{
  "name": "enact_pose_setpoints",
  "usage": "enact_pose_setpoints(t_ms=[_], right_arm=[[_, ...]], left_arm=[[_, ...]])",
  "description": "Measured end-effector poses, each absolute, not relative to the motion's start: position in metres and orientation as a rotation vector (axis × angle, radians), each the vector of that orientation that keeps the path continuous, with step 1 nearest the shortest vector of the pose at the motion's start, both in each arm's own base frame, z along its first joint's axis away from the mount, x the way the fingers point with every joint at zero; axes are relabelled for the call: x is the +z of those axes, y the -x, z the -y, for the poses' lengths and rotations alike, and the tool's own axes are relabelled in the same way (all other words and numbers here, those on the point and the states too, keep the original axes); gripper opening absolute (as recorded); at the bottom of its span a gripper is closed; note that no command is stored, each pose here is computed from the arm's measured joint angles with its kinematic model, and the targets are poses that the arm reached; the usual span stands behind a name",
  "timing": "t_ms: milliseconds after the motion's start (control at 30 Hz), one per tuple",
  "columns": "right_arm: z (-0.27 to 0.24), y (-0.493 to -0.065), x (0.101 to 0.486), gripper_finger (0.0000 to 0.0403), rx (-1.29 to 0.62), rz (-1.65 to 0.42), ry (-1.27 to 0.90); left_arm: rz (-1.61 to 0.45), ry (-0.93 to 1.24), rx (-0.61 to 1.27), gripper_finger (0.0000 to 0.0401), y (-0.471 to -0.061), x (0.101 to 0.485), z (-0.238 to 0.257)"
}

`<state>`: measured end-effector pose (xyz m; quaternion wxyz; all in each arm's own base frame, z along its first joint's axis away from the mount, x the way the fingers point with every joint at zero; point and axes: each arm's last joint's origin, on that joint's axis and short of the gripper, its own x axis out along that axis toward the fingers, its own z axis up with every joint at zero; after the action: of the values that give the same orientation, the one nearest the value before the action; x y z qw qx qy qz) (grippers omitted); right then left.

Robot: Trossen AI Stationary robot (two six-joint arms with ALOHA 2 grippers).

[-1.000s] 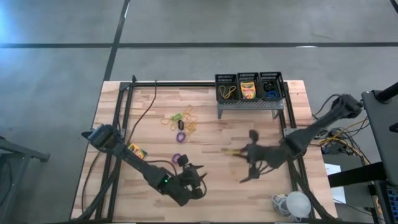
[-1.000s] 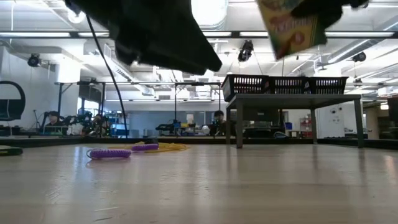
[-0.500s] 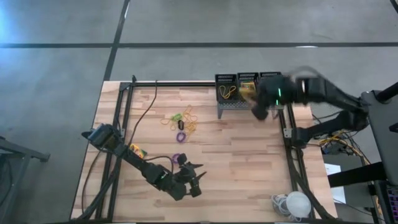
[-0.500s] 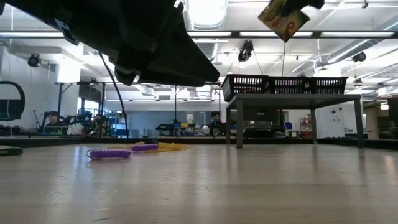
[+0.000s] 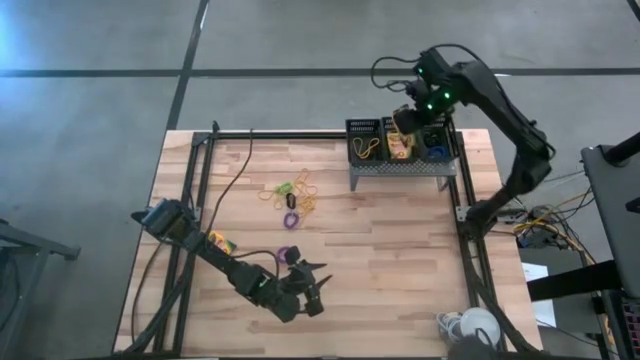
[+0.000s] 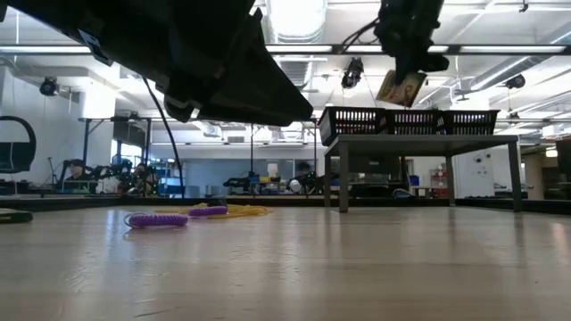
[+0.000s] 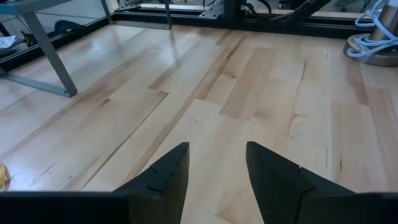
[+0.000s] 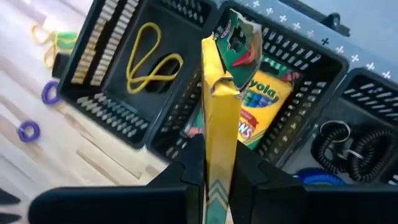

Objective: Pick & Place Office Desk Supplies
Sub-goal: Put the yellow crayon box into the middle black basket on the shelf

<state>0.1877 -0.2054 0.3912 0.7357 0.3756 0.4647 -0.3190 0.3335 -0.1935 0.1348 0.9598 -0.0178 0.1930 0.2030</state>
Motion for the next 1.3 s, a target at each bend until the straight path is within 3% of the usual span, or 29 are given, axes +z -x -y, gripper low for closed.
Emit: enact_pose_setpoints(t_ms=[500,1300], right_arm=[[0.221,-0.204,0.383,0.0029,-0.795,-0.996,-1.017],[0.231,-0.21,0.355,0.0039,-0.809,-0.994,-1.037]], left_arm=[[-0.395,0.038,0.408,0.0161,-0.333,0.135,0.194],[-0.395,0.04,0.408,0.0161,-0.333,0.134,0.194]])
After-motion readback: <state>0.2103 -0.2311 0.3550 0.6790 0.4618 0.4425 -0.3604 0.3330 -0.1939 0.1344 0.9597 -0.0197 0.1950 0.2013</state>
